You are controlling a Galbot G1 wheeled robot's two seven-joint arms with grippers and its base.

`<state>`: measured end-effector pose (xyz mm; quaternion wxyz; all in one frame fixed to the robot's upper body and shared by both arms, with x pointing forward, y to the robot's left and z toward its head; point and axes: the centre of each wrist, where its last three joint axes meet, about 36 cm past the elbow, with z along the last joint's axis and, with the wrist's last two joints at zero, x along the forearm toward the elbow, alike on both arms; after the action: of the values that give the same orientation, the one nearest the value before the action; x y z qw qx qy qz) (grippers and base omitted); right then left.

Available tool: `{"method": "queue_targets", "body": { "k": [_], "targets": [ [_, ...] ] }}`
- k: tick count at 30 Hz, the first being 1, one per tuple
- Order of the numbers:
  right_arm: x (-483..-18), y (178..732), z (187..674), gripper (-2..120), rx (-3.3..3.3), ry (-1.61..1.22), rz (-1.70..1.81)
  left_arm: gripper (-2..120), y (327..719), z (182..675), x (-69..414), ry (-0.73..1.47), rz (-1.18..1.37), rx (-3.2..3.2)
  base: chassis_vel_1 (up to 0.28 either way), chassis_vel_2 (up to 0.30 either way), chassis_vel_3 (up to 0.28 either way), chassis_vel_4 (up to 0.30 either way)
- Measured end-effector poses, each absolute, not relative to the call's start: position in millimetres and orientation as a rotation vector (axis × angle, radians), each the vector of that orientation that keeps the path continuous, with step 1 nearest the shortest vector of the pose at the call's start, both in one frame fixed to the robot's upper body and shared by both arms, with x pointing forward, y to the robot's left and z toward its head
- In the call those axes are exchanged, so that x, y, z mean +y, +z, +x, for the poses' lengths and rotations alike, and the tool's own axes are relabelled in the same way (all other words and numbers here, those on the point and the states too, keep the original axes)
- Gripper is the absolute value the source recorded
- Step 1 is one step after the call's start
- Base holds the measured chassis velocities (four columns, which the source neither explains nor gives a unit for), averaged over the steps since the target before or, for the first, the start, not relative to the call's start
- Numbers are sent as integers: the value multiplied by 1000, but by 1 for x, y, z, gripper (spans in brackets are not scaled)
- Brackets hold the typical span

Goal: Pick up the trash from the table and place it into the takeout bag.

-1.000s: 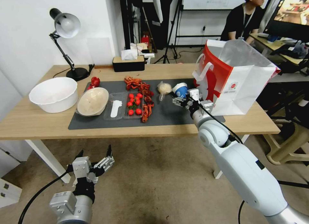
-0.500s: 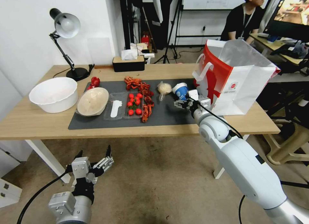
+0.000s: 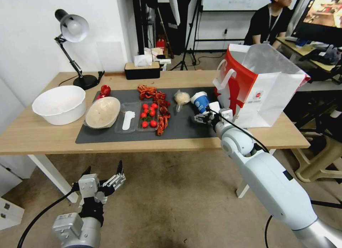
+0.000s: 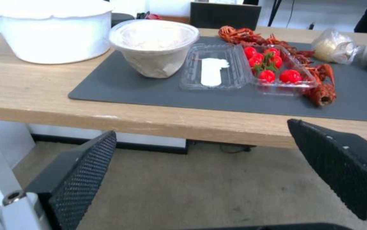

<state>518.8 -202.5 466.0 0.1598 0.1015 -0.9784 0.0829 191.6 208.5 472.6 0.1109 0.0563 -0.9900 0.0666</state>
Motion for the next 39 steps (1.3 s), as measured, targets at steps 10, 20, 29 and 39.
{"method": "queue_targets", "body": {
  "k": [10,20,29,39],
  "targets": [
    [-205,461,525,100,-2775,191,275,100,472,190,208,192,162,-2902,0,0,0,0],
    [-206,453,532,100,-2770,171,255,100,471,190,208,191,161,-2901,0,0,0,0],
    [-208,446,540,100,-2776,153,238,100,470,191,208,191,161,-2901,0,0,0,0],
    [-210,443,542,83,-2784,129,242,100,470,191,207,192,157,-2899,0,0,0,0]
  ]
}}
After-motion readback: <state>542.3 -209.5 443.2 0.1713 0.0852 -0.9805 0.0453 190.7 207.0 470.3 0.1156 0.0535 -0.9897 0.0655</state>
